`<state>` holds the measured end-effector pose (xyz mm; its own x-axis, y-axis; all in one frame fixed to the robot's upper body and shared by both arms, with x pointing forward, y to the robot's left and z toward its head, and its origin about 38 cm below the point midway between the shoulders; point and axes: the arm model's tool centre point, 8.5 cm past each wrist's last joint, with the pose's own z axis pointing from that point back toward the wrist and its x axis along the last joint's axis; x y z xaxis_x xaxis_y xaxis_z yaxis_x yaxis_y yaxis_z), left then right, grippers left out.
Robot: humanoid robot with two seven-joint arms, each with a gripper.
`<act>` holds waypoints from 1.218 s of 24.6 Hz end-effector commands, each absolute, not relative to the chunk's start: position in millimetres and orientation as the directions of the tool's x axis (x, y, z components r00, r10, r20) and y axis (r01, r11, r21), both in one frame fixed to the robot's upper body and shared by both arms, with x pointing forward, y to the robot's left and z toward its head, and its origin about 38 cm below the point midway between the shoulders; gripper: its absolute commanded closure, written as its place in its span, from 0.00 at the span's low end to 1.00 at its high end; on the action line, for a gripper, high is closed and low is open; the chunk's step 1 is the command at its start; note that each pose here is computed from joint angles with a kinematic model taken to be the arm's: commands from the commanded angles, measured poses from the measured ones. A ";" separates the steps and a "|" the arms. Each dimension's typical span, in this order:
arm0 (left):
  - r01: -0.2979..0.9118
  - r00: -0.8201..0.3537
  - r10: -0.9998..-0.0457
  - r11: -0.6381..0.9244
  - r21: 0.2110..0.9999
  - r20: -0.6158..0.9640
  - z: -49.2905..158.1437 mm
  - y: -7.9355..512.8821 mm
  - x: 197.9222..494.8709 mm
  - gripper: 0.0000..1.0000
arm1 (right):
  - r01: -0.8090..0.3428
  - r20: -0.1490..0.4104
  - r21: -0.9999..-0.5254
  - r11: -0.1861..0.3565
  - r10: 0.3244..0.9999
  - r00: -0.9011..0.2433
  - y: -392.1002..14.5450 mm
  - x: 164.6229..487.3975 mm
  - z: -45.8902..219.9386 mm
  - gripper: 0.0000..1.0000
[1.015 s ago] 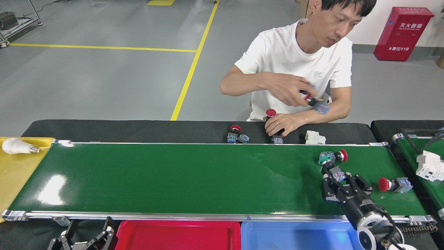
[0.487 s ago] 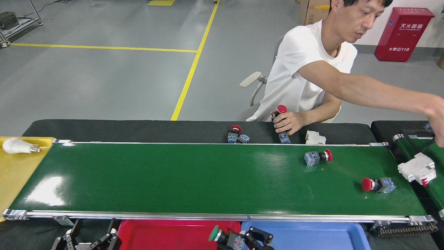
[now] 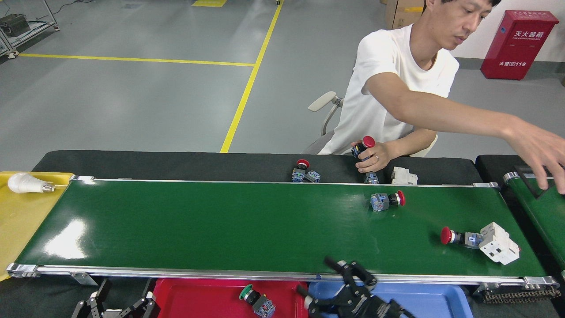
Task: Pick switch part from conveyor to tray
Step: 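Reach the right gripper to the white relay block on the belt and grasp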
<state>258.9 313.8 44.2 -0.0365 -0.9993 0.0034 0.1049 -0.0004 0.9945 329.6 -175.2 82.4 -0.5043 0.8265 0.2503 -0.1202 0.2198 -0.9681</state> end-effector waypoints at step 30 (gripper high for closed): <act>0.076 -0.031 -0.999 -0.020 0.997 -0.017 49.0 321.5 254.4 0.00 | -0.082 0.101 -0.991 0.110 0.990 0.100 -300.6 285.7 52.6 0.02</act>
<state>250.5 320.9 41.9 -0.0184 -0.9998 -0.0035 0.1012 -0.0053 0.9949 280.3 -298.2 47.2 0.0769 0.9903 0.1160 -0.0894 0.1227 -0.9884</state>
